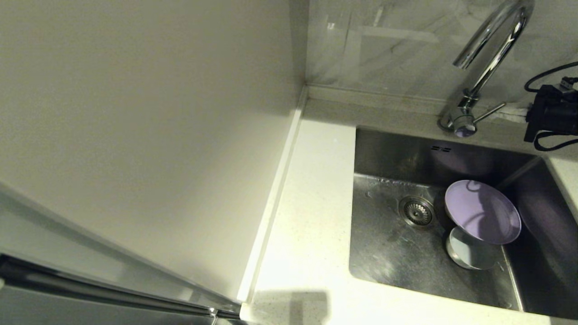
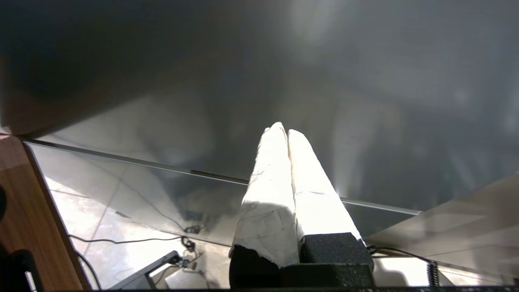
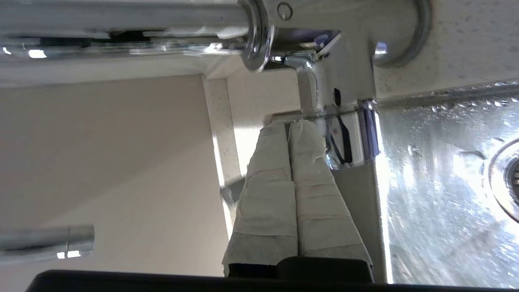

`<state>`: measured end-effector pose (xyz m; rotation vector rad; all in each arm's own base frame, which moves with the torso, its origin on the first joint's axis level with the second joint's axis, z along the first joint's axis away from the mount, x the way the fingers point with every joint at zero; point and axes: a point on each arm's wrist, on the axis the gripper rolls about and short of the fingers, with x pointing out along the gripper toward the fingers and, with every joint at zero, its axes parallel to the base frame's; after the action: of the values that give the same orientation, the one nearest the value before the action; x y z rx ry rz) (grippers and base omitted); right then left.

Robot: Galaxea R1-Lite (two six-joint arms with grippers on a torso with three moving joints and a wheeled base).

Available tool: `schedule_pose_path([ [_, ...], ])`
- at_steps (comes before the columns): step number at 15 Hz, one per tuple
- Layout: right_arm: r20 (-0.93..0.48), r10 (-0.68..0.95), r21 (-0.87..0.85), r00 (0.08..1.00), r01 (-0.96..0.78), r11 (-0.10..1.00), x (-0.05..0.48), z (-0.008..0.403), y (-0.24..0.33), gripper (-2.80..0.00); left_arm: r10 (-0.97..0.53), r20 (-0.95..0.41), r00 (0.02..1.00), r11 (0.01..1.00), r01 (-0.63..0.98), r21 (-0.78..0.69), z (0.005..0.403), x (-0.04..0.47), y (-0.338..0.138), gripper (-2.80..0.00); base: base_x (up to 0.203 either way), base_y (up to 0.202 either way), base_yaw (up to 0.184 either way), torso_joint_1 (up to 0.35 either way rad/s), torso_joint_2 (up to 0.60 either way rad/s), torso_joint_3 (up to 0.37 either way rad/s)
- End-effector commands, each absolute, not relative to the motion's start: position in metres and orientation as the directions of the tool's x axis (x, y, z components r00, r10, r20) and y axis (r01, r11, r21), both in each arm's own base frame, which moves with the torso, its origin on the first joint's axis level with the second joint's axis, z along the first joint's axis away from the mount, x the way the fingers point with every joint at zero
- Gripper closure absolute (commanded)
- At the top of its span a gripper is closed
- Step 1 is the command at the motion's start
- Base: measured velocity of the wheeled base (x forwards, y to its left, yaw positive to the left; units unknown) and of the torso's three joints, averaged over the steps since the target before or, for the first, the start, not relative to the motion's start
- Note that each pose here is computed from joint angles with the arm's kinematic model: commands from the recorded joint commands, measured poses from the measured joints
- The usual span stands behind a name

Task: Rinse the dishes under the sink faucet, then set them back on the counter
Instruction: Turn on the faucet

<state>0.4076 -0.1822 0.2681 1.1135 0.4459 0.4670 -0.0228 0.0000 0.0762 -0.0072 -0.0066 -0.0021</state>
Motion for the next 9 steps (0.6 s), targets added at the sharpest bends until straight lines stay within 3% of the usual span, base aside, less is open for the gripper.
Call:
schedule_pose_path([
  [1, -0.103, 0.568, 0.922, 0.817, -0.137, 0.363, 0.404, 0.268, -0.19, 0.0, -0.002, 0.005, 1.0, 1.0, 0.002, -0.008, 0.075, -0.023, 0.0, 0.0, 0.0, 0.0, 0.0, 0.0, 0.0, 0.0],
  [9, -0.1, 0.58, 0.932, 0.809, -0.128, 0.34, 0.39, 0.269, -0.207, 0.0, -0.002, 0.005, 1.0, 1.0, 0.002, -0.008, 0.075, -0.023, 0.0, 0.0, 0.0, 0.0, 0.0, 0.0, 0.0, 0.0],
])
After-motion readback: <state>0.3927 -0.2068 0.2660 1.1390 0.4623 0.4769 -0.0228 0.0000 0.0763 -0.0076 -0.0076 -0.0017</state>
